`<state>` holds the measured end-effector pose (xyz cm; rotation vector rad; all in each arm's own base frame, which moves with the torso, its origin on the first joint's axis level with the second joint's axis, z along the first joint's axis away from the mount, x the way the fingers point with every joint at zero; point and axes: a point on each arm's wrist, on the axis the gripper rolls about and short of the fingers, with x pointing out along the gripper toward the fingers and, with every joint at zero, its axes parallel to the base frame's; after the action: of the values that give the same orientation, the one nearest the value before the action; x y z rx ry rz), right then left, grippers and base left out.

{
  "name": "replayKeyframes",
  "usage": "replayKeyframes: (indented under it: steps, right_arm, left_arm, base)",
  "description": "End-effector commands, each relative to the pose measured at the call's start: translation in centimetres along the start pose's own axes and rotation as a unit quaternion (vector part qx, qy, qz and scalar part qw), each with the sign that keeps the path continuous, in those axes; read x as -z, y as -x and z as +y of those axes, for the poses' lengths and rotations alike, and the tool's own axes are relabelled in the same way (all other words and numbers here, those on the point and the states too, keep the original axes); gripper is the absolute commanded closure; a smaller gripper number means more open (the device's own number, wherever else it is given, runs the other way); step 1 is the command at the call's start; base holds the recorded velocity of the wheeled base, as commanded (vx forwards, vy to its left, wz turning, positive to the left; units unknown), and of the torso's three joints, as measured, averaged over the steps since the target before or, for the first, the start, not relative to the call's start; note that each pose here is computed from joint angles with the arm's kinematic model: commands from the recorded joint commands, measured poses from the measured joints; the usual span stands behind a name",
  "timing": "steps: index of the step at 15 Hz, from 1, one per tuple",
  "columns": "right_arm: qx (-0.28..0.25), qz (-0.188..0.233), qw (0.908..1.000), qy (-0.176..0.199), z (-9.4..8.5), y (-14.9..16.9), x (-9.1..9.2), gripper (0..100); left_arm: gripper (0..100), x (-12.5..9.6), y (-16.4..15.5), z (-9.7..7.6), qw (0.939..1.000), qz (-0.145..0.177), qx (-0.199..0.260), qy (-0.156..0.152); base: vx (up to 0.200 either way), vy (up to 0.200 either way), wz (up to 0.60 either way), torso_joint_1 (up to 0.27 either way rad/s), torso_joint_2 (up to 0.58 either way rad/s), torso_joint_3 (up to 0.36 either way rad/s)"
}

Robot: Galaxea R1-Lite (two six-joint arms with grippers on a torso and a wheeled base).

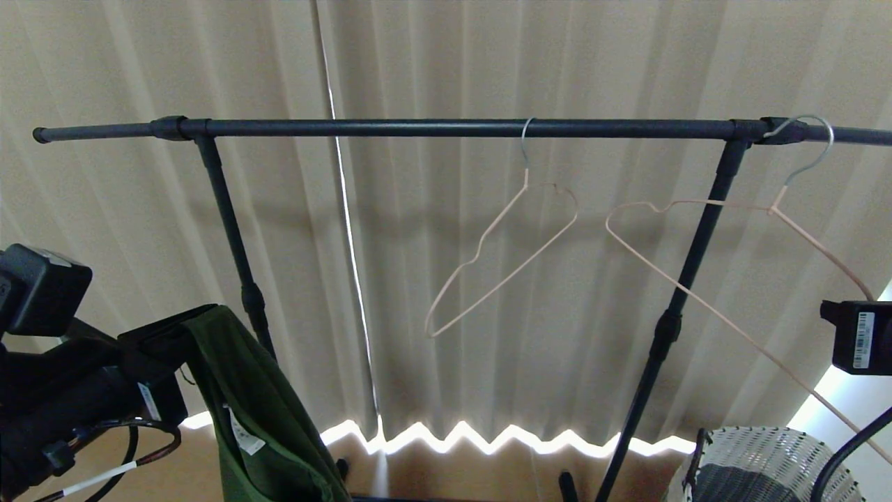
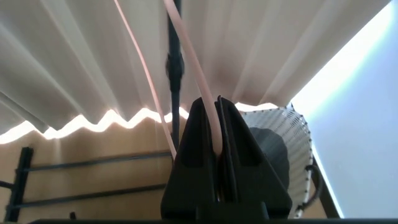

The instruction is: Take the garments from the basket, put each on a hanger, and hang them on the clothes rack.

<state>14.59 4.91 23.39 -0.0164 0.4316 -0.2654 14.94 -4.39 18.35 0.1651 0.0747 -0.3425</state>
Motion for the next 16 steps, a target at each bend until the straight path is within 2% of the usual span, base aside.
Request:
replayKeyframes:
  steps: [1,12,16]
  right_arm:
    - [-0.001,-0.003,1.0000,-0.001,-0.7,0.7,0.7,100]
    - [0.001,0.011,0.9999,0.008,-0.6,0.3,1.5,100]
    - [-0.033,0.025,0.9991,0.011,-0.6,0.3,2.1,100]
  left_arm:
    - [100,0.0,0.2,0.1,1.0000,-0.002,-0.003,-0.002]
    - [100,0.2,1.0,0.5,0.9997,-0.006,-0.022,-0.010]
    - [100,0.8,0.9,0.4,0.9998,0.008,-0.019,-0.008]
  base:
    - [0.000,0.000,0.00,0.000,0.00,0.000]
    - [-0.200,0.000,0.00,0.001,0.00,0.002]
    - [0.000,0.000,0.00,0.000,0.00,0.000]
